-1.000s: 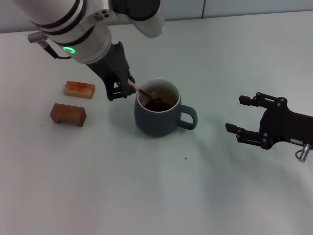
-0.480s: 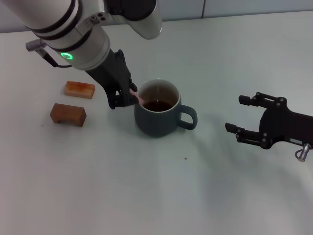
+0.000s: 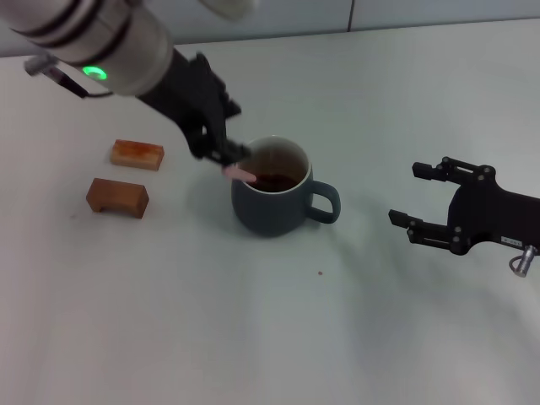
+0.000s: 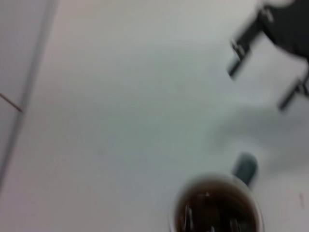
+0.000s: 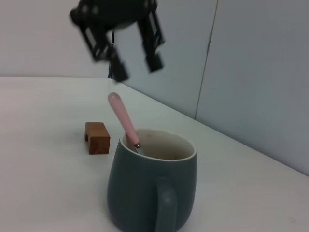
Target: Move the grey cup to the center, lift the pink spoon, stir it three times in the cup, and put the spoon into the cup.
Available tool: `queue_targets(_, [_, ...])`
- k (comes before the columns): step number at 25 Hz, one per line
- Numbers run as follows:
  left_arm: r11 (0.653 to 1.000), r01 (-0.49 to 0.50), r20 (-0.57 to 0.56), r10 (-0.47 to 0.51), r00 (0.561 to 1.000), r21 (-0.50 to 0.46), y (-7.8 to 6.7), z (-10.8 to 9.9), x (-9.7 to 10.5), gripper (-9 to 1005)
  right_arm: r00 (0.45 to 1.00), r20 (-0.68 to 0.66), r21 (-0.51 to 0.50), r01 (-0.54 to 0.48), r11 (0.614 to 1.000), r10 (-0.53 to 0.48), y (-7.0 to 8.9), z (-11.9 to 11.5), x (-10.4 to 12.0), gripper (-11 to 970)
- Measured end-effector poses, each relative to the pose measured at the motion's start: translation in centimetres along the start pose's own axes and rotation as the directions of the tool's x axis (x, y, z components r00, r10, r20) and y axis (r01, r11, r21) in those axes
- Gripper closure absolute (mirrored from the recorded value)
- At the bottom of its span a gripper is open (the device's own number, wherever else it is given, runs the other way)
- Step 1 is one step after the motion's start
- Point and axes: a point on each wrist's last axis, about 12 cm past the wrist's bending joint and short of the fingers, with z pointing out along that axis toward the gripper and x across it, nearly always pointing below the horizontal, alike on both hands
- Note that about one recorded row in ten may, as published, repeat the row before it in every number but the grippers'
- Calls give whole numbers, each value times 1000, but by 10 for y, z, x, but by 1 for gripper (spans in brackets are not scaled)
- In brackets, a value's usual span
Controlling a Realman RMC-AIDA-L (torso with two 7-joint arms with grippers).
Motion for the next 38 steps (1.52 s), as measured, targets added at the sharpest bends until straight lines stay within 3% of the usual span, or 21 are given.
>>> queue_targets(1, [999,31,52,-30,998,-10,3,-5,2,495,1000,0,0,1,1000,-1,0,0,0,206])
queue_targets(2, [993,116,191,-113,975,-6,10,-16,10,455,1000,0,1,2,1000,-2,0,0,0,206])
queue_targets(3, [993,116,191,-113,975,-6,10,-16,10,455,1000,0,1,2,1000,-2,0,0,0,206])
queue_targets(4, [979,204,333,-202,921,29,16,-22,20,455,1000,1,0,4,1000,-4,-1,0,-1,206])
queue_targets(5, [979,204,333,-202,921,29,16,-22,20,455,1000,1,0,4,1000,-4,-1,0,-1,206])
queue_targets(6, [966,252,403,-252,880,55,19,-24,28,455,1000,1,0,4,1000,-4,-1,1,-1,206])
queue_targets(7, [936,334,538,-339,772,111,23,-26,45,455,1000,2,-1,5,1000,-5,-1,1,-1,206])
queue_targets(8, [936,334,538,-339,772,111,23,-26,45,455,1000,2,-1,5,1000,-5,-1,1,-1,206])
queue_targets(9, [922,363,584,-371,722,137,24,-26,53,454,1000,2,-2,5,1000,-5,-1,1,-1,206])
queue_targets(10, [879,428,692,-442,571,209,25,-24,76,454,1000,2,-2,5,1000,-5,-1,1,-1,206])
queue_targets(11, [879,428,692,-442,571,209,25,-24,76,454,1000,2,-2,5,1000,-5,-1,1,-1,207])
queue_targets(12, [844,470,761,-477,440,257,23,-20,99,454,1000,1,-2,5,1000,-5,-1,1,-1,207])
queue_targets(13, [844,470,761,-477,440,257,23,-20,99,454,1000,1,-2,5,1000,-5,-1,1,-1,207])
queue_targets(14, [831,490,792,-476,382,263,19,-15,115,454,1000,1,-1,6,1000,-6,-1,1,-1,207])
queue_targets(22, [809,568,848,-402,345,152,-8,11,170,455,1000,2,10,6,1000,-6,-4,0,-2,207])
queue_targets(24, [802,592,881,-335,336,79,-26,26,193,455,1000,0,13,2,1000,-2,-4,0,-1,207])
queue_targets(29, [797,604,907,-235,349,-26,-51,37,211,455,1000,-1,23,-7,1000,7,-3,-1,1,207])
queue_targets(30, [787,614,912,-200,359,-69,-67,46,219,454,1000,2,31,-12,999,12,-3,-3,1,207])
queue_targets(31, [787,614,912,-200,359,-69,-67,46,219,454,1000,2,31,-12,999,12,-3,-3,1,207])
queue_targets(33, [762,635,908,-173,383,-123,-93,61,233,448,1000,5,44,-18,999,18,-5,-5,2,207])
queue_targets(38, [752,647,903,-184,388,-125,-117,70,245,423,999,10,60,-31,998,30,-4,-9,4,207])
